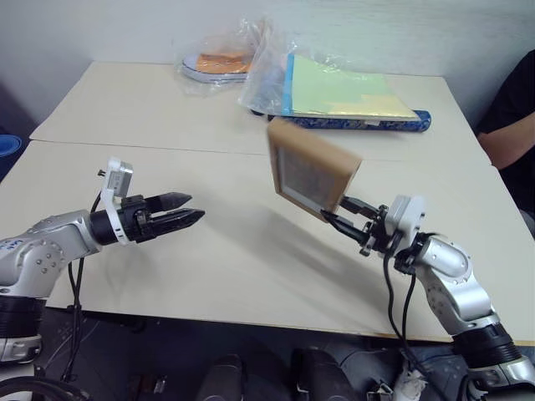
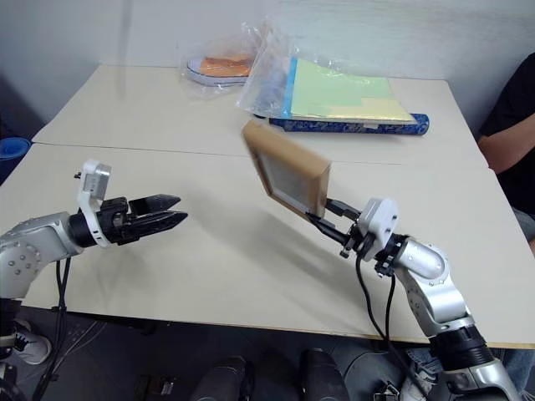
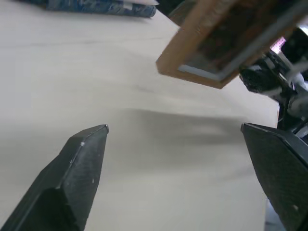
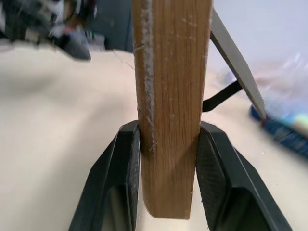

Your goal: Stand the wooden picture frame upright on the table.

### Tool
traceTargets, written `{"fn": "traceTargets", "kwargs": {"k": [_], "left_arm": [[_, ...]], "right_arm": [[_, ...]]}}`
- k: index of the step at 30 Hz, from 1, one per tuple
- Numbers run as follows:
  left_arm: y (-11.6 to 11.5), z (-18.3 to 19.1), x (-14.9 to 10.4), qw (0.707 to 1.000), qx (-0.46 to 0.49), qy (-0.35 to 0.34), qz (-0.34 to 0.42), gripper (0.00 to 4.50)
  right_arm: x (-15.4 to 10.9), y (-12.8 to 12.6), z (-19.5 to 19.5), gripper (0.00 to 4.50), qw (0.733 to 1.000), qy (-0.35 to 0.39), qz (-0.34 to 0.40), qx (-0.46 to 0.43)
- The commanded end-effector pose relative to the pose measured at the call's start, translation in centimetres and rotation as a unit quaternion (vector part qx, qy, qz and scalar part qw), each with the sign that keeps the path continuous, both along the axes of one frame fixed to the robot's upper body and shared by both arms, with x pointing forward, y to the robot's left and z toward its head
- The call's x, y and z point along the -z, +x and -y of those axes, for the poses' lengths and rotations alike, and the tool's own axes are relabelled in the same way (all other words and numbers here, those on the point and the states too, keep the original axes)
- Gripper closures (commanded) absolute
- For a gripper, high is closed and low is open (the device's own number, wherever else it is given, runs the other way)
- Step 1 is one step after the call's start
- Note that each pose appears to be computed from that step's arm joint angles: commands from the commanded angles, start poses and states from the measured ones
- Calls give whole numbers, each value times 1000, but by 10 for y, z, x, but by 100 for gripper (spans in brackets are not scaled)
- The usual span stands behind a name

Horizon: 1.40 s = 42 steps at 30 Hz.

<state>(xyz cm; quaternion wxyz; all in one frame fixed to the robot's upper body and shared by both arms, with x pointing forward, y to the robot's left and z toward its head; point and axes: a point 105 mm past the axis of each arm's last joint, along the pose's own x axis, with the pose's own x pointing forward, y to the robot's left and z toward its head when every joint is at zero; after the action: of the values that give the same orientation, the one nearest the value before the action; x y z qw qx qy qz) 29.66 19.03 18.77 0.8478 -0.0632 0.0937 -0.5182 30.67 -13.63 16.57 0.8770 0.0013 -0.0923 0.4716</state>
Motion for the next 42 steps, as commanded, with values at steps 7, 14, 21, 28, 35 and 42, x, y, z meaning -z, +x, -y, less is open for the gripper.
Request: {"fn": "traceTargets", "kwargs": {"k": [7, 14, 21, 28, 35, 42], "left_arm": [[-9, 14, 12, 998, 43, 27, 30, 0], [-6, 12, 7, 998, 36, 27, 41, 0], [-5, 9, 9, 998, 33, 33, 41, 0], [-1, 7, 14, 998, 26, 40, 44, 0], [2, 0, 22, 998, 15, 46, 40, 0], [0, -21, 39, 993, -11, 99, 63, 0]], "right_arm": [[42, 8, 1, 330, 975, 85, -204, -4], [77, 3, 8, 330, 978, 3, -207, 15], [77, -1, 1, 330, 982, -34, -184, -1], [64, -2, 1, 235, 983, -13, -183, 0], [49, -4, 8, 9, 989, -14, -144, -4], [46, -24, 31, 2, 993, -92, -68, -4]]}}
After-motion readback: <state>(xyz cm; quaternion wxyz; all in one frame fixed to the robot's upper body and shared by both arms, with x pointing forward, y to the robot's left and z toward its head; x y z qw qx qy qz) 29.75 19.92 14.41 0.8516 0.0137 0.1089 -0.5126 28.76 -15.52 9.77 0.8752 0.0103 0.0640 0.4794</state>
